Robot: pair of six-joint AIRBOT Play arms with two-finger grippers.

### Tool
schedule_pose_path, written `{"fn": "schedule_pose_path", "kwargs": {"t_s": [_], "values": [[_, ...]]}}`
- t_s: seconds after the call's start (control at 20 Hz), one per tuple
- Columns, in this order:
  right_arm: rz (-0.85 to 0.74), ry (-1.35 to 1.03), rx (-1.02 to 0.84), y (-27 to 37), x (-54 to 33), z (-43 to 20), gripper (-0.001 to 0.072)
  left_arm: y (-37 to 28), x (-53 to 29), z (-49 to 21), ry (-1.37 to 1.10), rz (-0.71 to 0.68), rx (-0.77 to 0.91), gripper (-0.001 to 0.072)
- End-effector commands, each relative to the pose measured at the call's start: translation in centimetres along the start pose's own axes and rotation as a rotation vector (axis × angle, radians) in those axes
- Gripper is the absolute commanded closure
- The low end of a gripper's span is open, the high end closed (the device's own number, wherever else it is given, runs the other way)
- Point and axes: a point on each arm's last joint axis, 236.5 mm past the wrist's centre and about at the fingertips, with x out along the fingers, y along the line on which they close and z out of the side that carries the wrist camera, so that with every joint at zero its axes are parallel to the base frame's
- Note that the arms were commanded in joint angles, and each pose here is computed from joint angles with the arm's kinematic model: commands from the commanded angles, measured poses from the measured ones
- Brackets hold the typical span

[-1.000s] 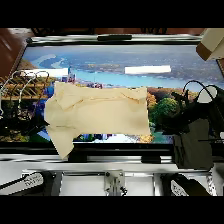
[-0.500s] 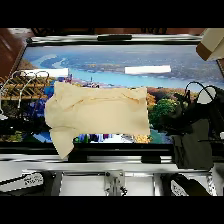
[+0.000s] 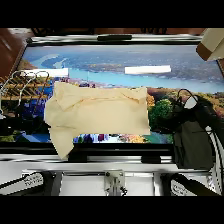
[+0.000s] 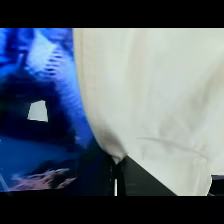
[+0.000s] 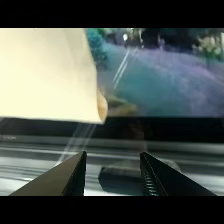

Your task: Fold the shirts.

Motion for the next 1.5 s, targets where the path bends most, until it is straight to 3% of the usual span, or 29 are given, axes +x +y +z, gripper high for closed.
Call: {"fn": "schedule_pose_path", "kwargs": {"t_s": [0.0, 0.5, 0.55, 0.6, 0.65, 0.8, 0.9, 1.1, 1.3, 1.45], "values": [[0.061, 0.002, 0.004, 1.0, 3.6, 1.9, 0.0247, -0.9, -0.2, -0.6, 0.024, -0.034, -0.001, 0.0666], [0.178, 0.038, 0.001, 4.0, 5.7, 2.2, 0.0252, -2.0, -0.5, -0.2, -0.002, -0.07, -0.018, 0.0666], [0.177, 0.051, -0.03, 4.5, 5.9, 1.7, 0.0347, -2.4, -0.6, 0.0, -0.008, -0.085, -0.025, 0.0666], [0.175, 0.064, -0.045, 4.9, 6.0, 1.3, 0.0572, -3.0, -0.8, 0.2, -0.014, -0.107, -0.029, 0.0666], [0.182, 0.074, -0.051, 5.4, 5.8, 1.0, 0.0642, -3.7, -1.2, 0.5, -0.024, -0.129, -0.025, 0.0667], [0.197, 0.056, -0.17, 7.0, 1.9, 0.8, 0.0642, -7.1, -6.1, 3.3, -0.161, -0.133, 0.098, 0.0669], [0.166, -0.129, -0.33, 8.9, -4.7, 3.1, 0.0642, -11.5, -13.8, 6.6, -0.406, -0.084, 0.296, 0.0669], [0.055, -0.851, -0.605, 14.7, -28.4, 5.6, 0.0642, -24.9, -36.4, 6.6, -1.087, -0.015, 0.582, 0.0667], [0.09, -1.6, -0.716, 18.7, -50.6, -6.3, 0.0642, -36.4, -55.6, -7.5, -1.713, -0.196, 0.674, 0.0667], [0.1, -1.857, -0.743, 18.0, -56.0, -15.1, 0.0642, -39.1, -58.5, -15.8, -1.861, -0.241, 0.768, 0.0667]]}}
